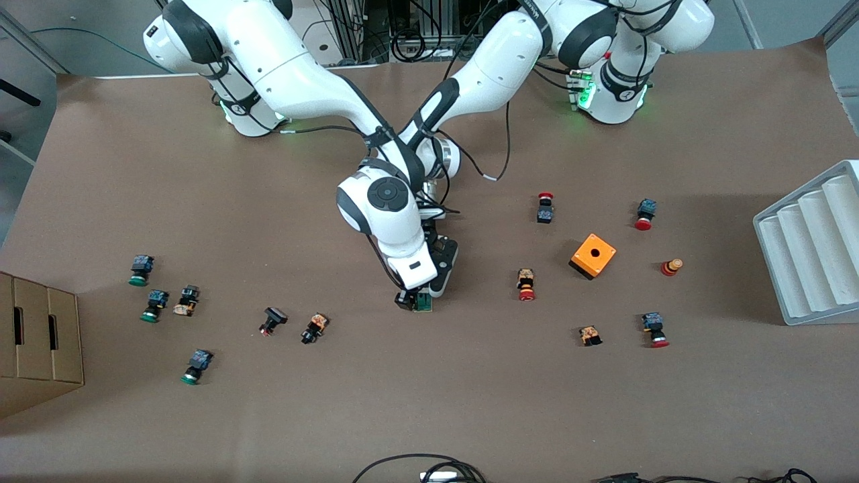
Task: Close load switch with both arms
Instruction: 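Lift the white handle upright with the right gripper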
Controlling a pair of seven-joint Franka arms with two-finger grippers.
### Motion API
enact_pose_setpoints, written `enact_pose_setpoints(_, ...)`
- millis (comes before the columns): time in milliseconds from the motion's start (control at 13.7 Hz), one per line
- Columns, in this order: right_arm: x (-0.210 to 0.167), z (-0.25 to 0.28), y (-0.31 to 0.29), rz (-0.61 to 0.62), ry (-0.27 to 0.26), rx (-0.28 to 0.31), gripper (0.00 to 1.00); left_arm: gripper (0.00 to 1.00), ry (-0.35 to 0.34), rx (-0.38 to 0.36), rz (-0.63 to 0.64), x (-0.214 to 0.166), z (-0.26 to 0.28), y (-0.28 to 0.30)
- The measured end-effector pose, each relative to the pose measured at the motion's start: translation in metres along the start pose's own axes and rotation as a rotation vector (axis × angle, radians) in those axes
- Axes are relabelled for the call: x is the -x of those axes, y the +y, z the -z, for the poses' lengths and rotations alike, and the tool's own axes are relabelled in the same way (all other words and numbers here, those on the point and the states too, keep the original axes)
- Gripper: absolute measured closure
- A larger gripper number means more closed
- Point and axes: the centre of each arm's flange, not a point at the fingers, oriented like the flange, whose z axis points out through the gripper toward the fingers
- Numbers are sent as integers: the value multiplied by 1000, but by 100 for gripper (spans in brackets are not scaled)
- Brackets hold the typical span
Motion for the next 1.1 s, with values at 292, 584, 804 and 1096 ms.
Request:
enact_pose_setpoints(292,-1,1,3,-2,4,3,40,42,0,0,0,0,0,0)
enact_pose_setpoints(584,-2,1,4,-2,6,5,40,42,0,0,0,0,0,0)
enact_pose_setpoints(804,-3,0,5,-1,8,7,40,42,0,0,0,0,0,0)
enact_pose_setpoints(1096,-5,-1,6,-1,10,9,40,42,0,0,0,0,0,0)
